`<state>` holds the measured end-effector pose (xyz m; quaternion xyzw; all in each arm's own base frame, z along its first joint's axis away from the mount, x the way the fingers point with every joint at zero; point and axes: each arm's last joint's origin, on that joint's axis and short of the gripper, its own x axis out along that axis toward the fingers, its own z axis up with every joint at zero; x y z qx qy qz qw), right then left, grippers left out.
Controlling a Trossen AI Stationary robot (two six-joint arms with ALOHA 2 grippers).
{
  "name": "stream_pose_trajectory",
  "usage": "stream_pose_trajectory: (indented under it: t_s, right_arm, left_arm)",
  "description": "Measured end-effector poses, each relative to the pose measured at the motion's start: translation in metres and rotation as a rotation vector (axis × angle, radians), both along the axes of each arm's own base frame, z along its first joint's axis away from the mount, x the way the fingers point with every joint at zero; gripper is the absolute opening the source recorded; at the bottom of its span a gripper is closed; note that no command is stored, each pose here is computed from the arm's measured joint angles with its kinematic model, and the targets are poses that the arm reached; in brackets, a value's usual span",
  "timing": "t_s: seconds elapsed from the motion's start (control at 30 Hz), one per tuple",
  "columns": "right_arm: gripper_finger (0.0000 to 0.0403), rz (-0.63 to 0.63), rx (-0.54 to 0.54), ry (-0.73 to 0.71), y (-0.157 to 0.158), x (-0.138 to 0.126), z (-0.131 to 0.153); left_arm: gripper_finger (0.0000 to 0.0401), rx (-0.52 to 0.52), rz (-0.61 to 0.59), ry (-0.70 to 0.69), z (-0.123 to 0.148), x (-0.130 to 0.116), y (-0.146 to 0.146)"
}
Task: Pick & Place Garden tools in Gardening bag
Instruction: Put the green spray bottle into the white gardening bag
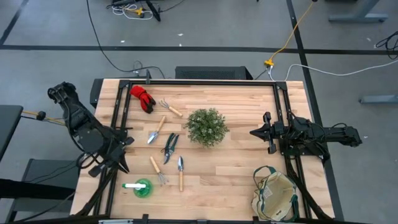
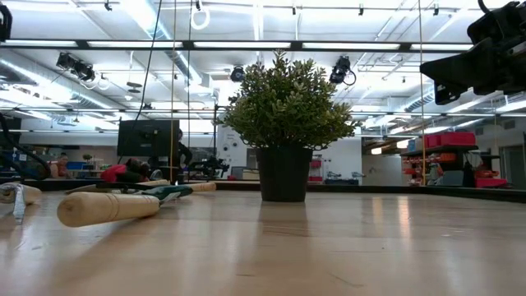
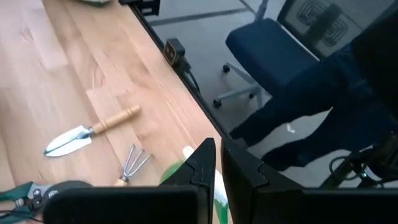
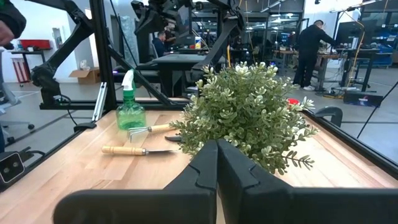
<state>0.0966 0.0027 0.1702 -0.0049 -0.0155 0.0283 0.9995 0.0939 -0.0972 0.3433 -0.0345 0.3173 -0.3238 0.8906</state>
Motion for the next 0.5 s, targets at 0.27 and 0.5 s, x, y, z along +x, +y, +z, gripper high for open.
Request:
stream_pose_trajectory:
  t_s: [0.27,0.5]
  right_arm:
    - [0.0010,0.000,0.000,0.000,0.000,0.000,0.000]
    - [0.0010,0.000,0.000,0.000,0.000,0.000,0.000]
  left_arm:
    - [0.0032,0.030,-0.150,0.052,-0.007,0.002,-0.012]
    - [0.0051,0.017,-0.189,0.129,-0.012,0.007,-0.020]
